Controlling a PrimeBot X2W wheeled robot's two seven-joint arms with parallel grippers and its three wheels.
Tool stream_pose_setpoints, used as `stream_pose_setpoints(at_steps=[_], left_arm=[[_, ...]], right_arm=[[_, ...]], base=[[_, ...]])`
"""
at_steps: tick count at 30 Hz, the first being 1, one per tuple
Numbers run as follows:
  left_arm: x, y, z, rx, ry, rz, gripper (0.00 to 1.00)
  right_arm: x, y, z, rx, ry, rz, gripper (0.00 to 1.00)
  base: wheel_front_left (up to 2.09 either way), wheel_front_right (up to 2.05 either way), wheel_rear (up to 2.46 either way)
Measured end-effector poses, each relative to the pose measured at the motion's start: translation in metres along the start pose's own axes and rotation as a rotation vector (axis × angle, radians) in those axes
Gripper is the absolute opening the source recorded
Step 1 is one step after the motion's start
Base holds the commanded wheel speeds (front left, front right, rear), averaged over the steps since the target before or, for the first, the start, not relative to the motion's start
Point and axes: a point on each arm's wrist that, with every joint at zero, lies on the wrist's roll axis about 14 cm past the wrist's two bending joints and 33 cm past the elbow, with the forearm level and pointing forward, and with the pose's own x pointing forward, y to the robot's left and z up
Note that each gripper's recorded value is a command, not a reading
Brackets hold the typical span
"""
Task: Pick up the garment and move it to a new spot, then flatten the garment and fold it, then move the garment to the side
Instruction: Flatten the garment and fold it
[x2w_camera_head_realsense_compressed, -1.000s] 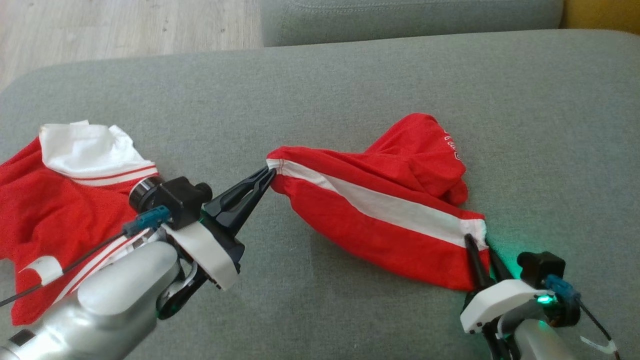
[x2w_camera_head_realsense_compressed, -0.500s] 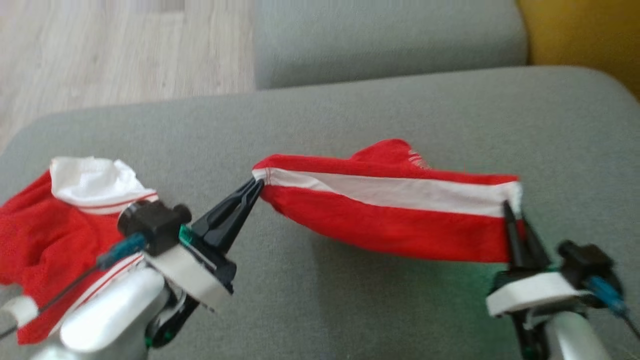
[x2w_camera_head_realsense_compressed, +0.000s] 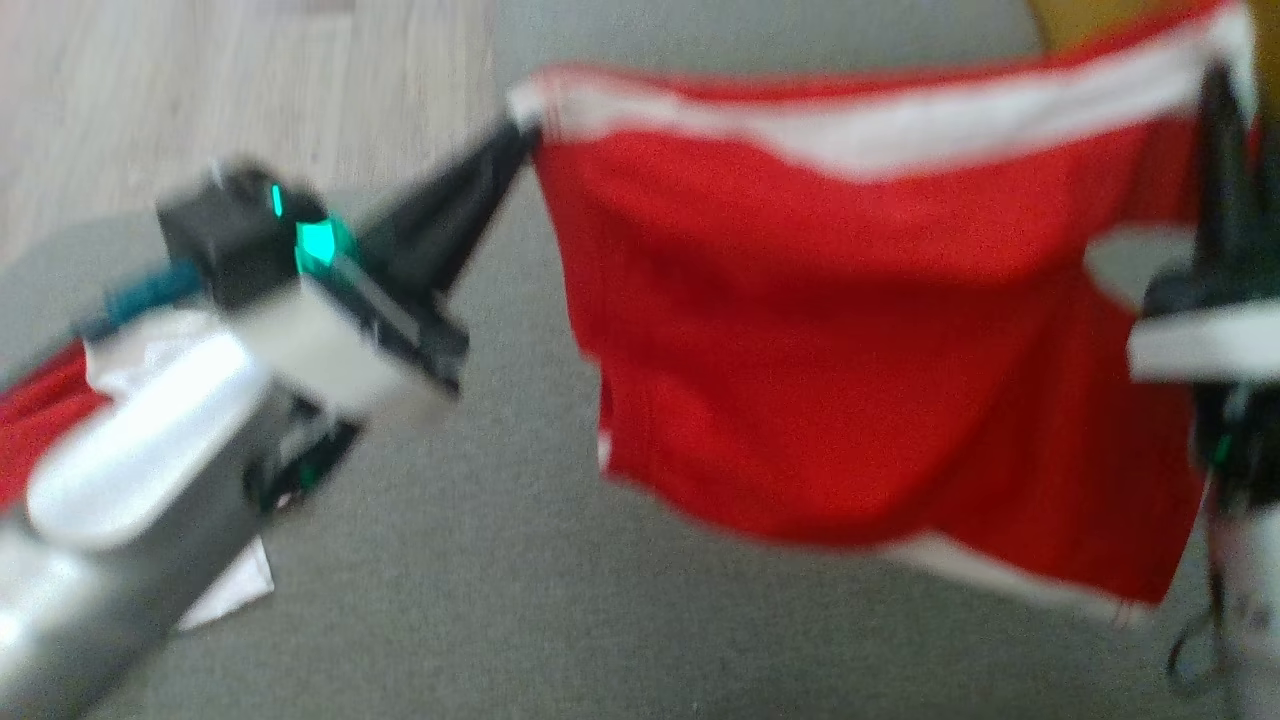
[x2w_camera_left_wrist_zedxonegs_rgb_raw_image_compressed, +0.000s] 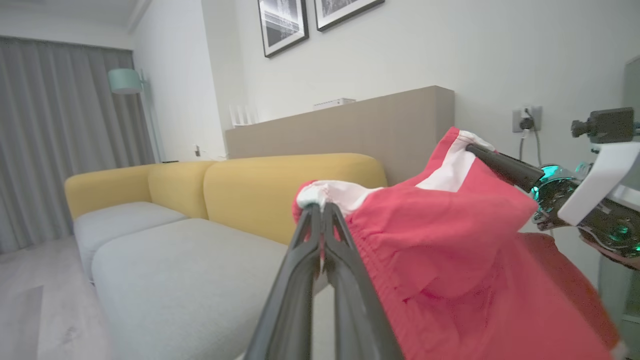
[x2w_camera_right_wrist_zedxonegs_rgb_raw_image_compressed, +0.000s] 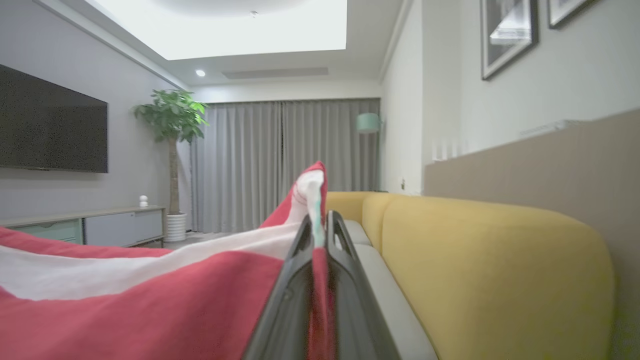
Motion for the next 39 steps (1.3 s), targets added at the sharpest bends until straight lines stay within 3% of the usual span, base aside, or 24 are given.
stream_pose_setpoints(at_steps=[4, 9, 12, 16, 21, 27, 33, 39], left_arm=[[0.035, 0.048, 0.005, 0.056, -0.011, 0.051, 0.0], [0.07, 0.105, 0.0, 0.126, -0.056, 0.134, 0.0], [0.08, 0.122, -0.016, 0.122, -0.047, 0.153, 0.0], [0.073, 0.121, -0.062, 0.066, 0.036, 0.152, 0.0], [0.039, 0.097, -0.127, -0.052, 0.16, 0.163, 0.0], [-0.016, 0.017, -0.193, -0.192, 0.322, 0.11, 0.0], [-0.073, -0.059, -0.223, -0.359, 0.426, 0.104, 0.0], [-0.09, -0.083, -0.204, -0.394, 0.382, 0.117, 0.0]], right_arm=[[0.06, -0.006, -0.004, 0.007, -0.018, 0.024, 0.0], [0.118, -0.008, -0.038, 0.012, -0.009, 0.039, 0.0], [0.14, -0.008, -0.058, 0.012, -0.01, 0.045, 0.0], [0.144, -0.004, -0.102, 0.021, 0.072, 0.054, 0.0], [0.107, -0.004, -0.171, 0.063, 0.267, 0.036, 0.0], [0.006, -0.007, -0.231, 0.116, 0.514, -0.009, 0.0], [-0.07, -0.012, -0.222, 0.143, 0.578, -0.046, 0.0], [-0.109, -0.018, -0.18, 0.154, 0.535, -0.101, 0.0]], base=[[0.0, 0.0, 0.0], [0.0, 0.0, 0.0], [0.0, 0.0, 0.0], [0.0, 0.0, 0.0], [0.0, 0.0, 0.0], [0.0, 0.0, 0.0], [0.0, 0.0, 0.0], [0.0, 0.0, 0.0]])
